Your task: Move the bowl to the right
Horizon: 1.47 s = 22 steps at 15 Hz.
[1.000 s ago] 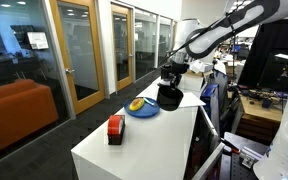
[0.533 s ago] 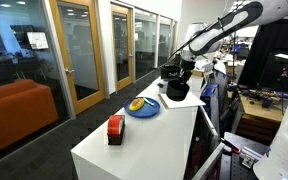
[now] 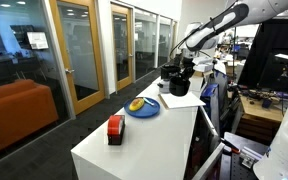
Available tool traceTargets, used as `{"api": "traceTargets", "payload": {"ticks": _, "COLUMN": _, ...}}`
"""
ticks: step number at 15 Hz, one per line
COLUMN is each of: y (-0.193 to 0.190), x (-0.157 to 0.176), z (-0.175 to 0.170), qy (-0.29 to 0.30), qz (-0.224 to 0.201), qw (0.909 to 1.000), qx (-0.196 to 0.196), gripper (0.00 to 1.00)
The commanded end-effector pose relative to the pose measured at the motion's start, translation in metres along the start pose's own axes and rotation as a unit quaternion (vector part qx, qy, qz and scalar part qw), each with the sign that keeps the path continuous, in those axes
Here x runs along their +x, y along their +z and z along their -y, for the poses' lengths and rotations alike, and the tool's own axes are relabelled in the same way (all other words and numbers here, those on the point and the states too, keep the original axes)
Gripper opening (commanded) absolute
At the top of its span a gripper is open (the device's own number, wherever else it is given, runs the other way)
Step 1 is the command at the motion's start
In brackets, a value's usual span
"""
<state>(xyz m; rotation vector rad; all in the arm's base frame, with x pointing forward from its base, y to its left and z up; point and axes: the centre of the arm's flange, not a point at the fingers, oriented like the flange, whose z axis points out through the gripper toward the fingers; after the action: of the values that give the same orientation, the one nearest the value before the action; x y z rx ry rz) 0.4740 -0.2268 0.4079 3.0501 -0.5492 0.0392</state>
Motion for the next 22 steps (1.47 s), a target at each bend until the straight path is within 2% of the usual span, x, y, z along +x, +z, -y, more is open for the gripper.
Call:
{"api": "traceTargets", "payload": {"ticks": 1, "y": 0.003, "x": 0.013, "z": -0.002, "qy": 0.020, "qz": 0.046, "qw": 0.9987, "qx": 0.003, "gripper": 0.01}}
{"api": "traceTargets", "payload": {"ticks": 6, "y": 0.027, "x": 0.011, "z": 0.001, "qy": 0.023, "qz": 0.083, "qw": 0.9963, "qx": 0.004, "gripper": 0.01}}
{"api": "traceTargets", "payload": {"ticks": 22, "y": 0.087, "x": 0.008, "z": 0.030, "qy": -0.021, "qz": 0.065, "qw": 0.9977, "qx": -0.002, "gripper": 0.01}}
